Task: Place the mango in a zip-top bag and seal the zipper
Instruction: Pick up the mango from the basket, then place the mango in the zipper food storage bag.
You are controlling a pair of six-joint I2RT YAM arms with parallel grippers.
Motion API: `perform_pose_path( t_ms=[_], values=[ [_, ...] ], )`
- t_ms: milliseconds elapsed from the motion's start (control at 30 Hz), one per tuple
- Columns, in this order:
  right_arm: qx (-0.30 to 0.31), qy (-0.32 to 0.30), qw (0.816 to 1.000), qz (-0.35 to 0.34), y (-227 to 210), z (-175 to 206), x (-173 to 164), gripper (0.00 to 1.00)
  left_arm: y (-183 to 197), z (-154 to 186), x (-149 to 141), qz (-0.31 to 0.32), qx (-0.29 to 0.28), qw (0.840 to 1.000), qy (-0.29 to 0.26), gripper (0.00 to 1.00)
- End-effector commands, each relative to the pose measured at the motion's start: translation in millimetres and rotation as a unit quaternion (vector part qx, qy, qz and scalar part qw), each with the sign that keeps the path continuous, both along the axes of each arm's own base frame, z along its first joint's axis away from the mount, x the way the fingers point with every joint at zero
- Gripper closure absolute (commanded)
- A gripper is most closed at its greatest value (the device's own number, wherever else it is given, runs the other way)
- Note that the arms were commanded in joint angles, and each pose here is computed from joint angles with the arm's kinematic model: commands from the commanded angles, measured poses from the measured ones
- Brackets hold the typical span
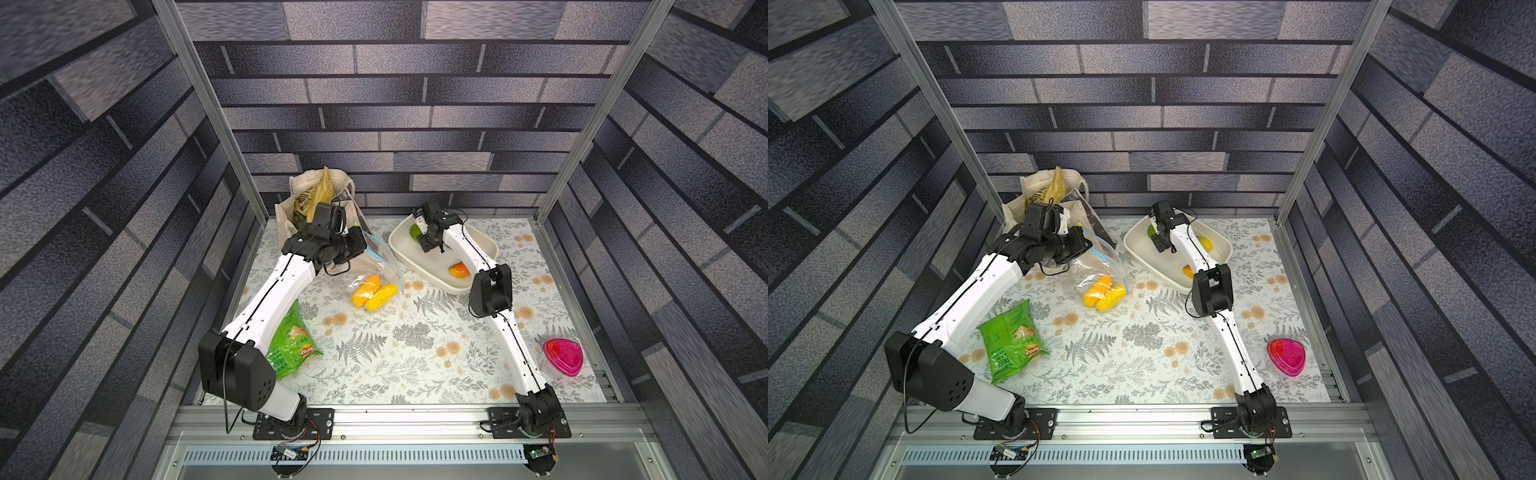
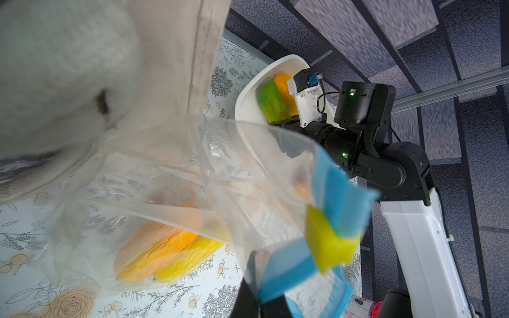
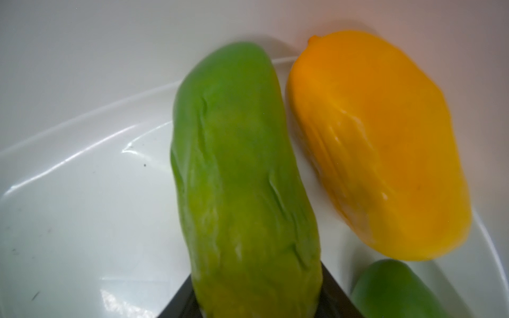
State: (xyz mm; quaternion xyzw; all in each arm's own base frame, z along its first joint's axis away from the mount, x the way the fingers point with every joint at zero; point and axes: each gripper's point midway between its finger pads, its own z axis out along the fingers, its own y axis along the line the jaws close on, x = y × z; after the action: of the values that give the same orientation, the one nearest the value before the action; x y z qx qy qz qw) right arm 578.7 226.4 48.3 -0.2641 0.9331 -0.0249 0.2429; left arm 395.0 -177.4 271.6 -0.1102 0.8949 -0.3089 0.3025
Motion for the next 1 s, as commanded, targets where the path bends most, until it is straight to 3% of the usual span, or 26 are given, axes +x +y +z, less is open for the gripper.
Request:
perform_pose_path(
  t_ms=[0,167,300,367,433,600,800,967],
  values=[
    [0.058,-0.004,0.998,-0.038,-1,54,-19,0.63,8,22,-9,0.001,0.008,0.999,-0.031,1.00],
    [0.087,0.006,0.993,-0.078,-15,70,-59,0.61,11,23,-9,0.000,0.003,0.999,-0.035,1.00],
    [0.071,0.033,0.993,-0.090,-25,57,-78,0.57,11,20,-9,-0.002,-0.001,1.000,-0.031,1.00],
    [0.055,0.037,0.992,-0.104,-32,51,-82,0.66,9,20,-9,-0.005,-0.005,1.000,-0.030,1.00],
    [0.062,0.030,0.992,-0.109,-33,53,-83,0.67,8,21,-9,-0.007,-0.008,0.999,-0.031,1.00],
    [0.123,-0.024,0.987,-0.104,-28,105,-91,0.76,8,18,-5,-0.003,-0.005,1.000,-0.025,1.00],
    [0.225,-0.087,0.970,-0.035,-15,193,-133,0.83,5,20,-1,-0.003,-0.011,0.999,-0.030,1.00],
    [0.331,-0.106,0.930,0.117,37,243,-204,0.87,0,24,4,-0.003,-0.020,0.999,-0.033,1.00]
  ],
)
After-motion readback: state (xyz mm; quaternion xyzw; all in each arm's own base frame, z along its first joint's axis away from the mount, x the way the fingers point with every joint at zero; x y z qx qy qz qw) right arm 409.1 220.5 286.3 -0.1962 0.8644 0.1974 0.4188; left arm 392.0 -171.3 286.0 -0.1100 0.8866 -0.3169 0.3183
